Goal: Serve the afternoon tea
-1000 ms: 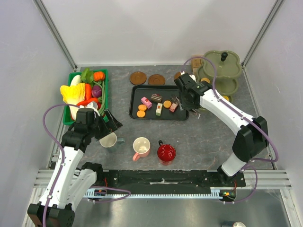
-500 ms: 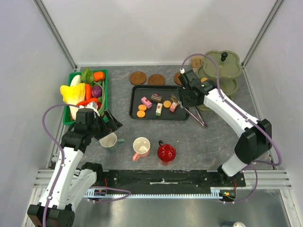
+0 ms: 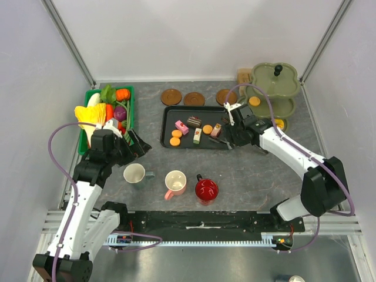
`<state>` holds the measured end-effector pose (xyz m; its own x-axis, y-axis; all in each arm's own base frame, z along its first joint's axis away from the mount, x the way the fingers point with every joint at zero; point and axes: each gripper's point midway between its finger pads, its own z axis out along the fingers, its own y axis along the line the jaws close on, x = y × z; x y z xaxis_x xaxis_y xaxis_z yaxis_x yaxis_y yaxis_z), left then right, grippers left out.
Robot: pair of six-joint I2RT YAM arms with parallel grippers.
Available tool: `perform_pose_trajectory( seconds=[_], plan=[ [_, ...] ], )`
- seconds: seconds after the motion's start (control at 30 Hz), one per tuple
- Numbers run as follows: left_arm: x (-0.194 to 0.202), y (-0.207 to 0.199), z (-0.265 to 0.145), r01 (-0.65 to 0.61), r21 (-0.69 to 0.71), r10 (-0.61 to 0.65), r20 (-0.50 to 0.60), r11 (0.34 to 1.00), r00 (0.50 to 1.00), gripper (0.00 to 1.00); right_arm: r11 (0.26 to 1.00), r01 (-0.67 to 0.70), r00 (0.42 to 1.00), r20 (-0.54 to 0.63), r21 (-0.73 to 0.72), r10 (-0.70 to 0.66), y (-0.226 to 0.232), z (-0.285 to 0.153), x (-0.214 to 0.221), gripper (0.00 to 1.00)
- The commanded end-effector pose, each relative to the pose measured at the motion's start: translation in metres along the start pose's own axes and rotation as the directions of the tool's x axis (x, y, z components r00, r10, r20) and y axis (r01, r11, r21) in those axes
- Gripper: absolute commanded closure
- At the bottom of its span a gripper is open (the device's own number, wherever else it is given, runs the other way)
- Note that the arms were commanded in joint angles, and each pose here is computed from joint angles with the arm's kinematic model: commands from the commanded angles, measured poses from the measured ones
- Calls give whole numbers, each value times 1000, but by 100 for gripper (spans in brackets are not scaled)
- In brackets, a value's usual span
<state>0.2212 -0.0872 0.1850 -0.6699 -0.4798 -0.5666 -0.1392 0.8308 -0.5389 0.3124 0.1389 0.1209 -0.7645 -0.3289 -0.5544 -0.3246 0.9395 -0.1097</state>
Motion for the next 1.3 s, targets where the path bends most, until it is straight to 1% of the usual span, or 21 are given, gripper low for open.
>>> perform_pose_trajectory(
  seconds=[0.0, 0.03, 0.1, 0.2, 0.27, 0.33, 0.4, 0.53, 0.63, 0.67, 0.73, 0.87, 0.97, 1.03, 1.13, 1.17, 1.2, 1.23, 1.27],
  plan=[
    [-35, -30, -1, -75, 106, 65, 95, 992, 993, 1, 988, 147, 988, 51, -52, -145, -7, 25, -10, 22],
    [-37, -31, 1, -84, 105, 74, 96, 991, 993, 1, 971, 216, 976, 41, -103, -212, -1, 30, -3, 28],
    [-40, -31, 5, -95, 99, 87, 90, 991, 992, 1, 925, 336, 942, 57, -177, -331, 9, 38, 9, 31],
    [-42, -30, 11, -97, 82, 91, 74, 992, 993, 1, 882, 449, 892, 141, -144, -430, 6, 47, 8, 31],
    [-43, -26, 15, -87, 62, 83, 74, 994, 994, 1, 871, 477, 874, 171, -121, -455, 5, 52, 5, 31],
    [-42, -25, 18, -75, 55, 71, 71, 996, 995, 1, 864, 486, 870, 159, -128, -466, 6, 58, 5, 31],
    [-40, -28, 20, -69, 78, 65, 60, 995, 996, 1, 866, 486, 872, 136, -116, -471, 2, 67, 3, 34],
    [-39, -31, 20, -57, 92, 52, 52, 994, 997, 1, 862, 489, 872, 89, -133, -481, 3, 82, 6, 52],
    [-38, -36, 15, -59, 119, 52, 57, 991, 997, 1, 859, 493, 870, 87, -137, -485, 4, 81, 5, 75],
    [-38, -38, 13, -60, 128, 52, 60, 990, 997, 1, 859, 492, 871, 95, -145, -483, 5, 77, 4, 81],
    [-38, -44, 8, -62, 159, 53, 62, 985, 997, 0, 855, 491, 871, 135, -169, -473, 10, 65, -1, 89],
    [-37, -60, -3, -66, 239, 52, 63, 969, 997, 1, 836, 505, 855, 261, -216, -449, 24, 31, -14, 100],
    [-38, -68, -9, -36, 271, 20, 62, 962, 998, 1, 841, 492, 852, 324, -226, -411, 29, 7, -21, 100],
    [-39, -80, -13, -22, 320, 7, 47, 947, 999, 1, 843, 478, 852, 363, -247, -377, 34, -9, -28, 100],
    [-37, -101, -9, -2, 342, -4, 16, 940, 1000, 2, 839, 478, 837, 425, -261, -345, 47, -33, -36, 100],
    [-33, -109, -4, -9, 329, 8, 2, 944, 1000, 2, 846, 470, 838, 429, -250, -339, 48, -36, -37, 97],
    [-30, -117, 0, -28, 313, 32, -8, 949, 999, 4, 863, 453, 841, 428, -225, -330, 45, -38, -39, 87],
    [-23, -125, 3, -49, 300, 60, -29, 953, 998, 4, 902, 387, 867, 408, -189, -287, 36, -35, -40, 73],
    [-16, -133, 6, -73, 292, 92, -52, 954, 994, 5, 940, 313, 891, 386, -135, -241, 24, -31, -43, 64]
  ],
)
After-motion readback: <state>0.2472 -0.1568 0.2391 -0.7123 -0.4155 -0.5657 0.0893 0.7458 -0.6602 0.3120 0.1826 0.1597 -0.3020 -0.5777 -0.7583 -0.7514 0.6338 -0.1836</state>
